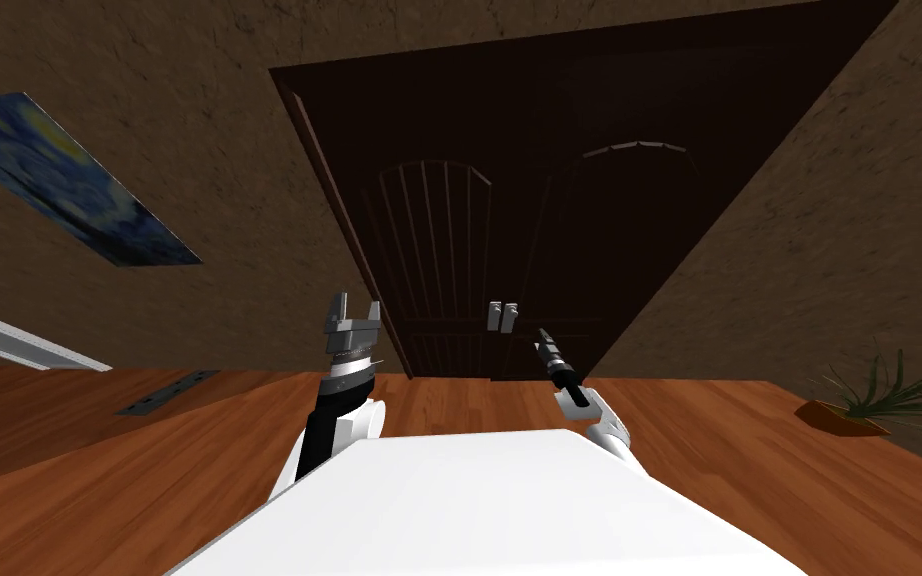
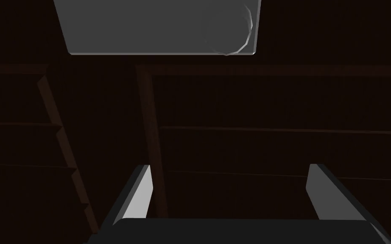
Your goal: Pull the door open
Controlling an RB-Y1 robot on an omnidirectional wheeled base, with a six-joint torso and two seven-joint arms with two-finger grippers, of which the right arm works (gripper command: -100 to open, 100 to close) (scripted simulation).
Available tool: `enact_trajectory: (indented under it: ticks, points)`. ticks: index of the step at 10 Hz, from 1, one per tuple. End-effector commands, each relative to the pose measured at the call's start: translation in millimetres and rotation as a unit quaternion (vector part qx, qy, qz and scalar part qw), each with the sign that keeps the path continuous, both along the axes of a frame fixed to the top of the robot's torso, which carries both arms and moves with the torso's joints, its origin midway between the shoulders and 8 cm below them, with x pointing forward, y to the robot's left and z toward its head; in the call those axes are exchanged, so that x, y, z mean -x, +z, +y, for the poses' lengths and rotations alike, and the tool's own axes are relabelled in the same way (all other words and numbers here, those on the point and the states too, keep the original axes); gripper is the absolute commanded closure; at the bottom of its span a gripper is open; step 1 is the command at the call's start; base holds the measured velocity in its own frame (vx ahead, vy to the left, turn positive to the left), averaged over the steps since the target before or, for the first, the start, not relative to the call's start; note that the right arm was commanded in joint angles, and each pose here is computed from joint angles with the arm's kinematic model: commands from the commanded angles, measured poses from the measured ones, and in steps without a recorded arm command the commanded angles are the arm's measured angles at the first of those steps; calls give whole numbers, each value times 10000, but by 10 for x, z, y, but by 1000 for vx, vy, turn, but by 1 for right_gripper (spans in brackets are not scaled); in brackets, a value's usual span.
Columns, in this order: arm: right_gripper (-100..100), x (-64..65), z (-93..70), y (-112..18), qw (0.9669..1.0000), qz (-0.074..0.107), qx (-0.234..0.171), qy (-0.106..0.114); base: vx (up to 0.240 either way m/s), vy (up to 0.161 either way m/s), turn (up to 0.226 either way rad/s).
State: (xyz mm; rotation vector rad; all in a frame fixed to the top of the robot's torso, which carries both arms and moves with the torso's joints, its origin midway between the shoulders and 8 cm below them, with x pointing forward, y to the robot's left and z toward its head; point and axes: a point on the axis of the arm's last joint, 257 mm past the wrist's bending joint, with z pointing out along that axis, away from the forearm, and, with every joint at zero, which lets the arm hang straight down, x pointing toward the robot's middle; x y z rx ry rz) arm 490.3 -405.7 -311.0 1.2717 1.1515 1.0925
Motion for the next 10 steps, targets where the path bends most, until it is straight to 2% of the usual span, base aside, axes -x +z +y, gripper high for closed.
enact_trajectory:
  ticks: [1, 2, 4, 7, 9, 10]
  points:
    - [-100, 100, -249, -59, 9997, 103, 64, -199, 37, -120, -128]
    - [-100, 136, -345, -80, 9995, 137, 92, -285, 122, -111, -91]
    - [-100, 113, -328, -68, 9995, 115, 90, -281, 155, -57, 17]
    - [-100, -23, -109, 13, 9999, -16, 38, -118, 202, 12, 99]
    - [-100, -166, 159, 116, 9998, -166, -27, 87, 212, 85, 160]
    - [-100, -137, 104, 85, 9999, -121, -8, 25, 94, 44, 24]
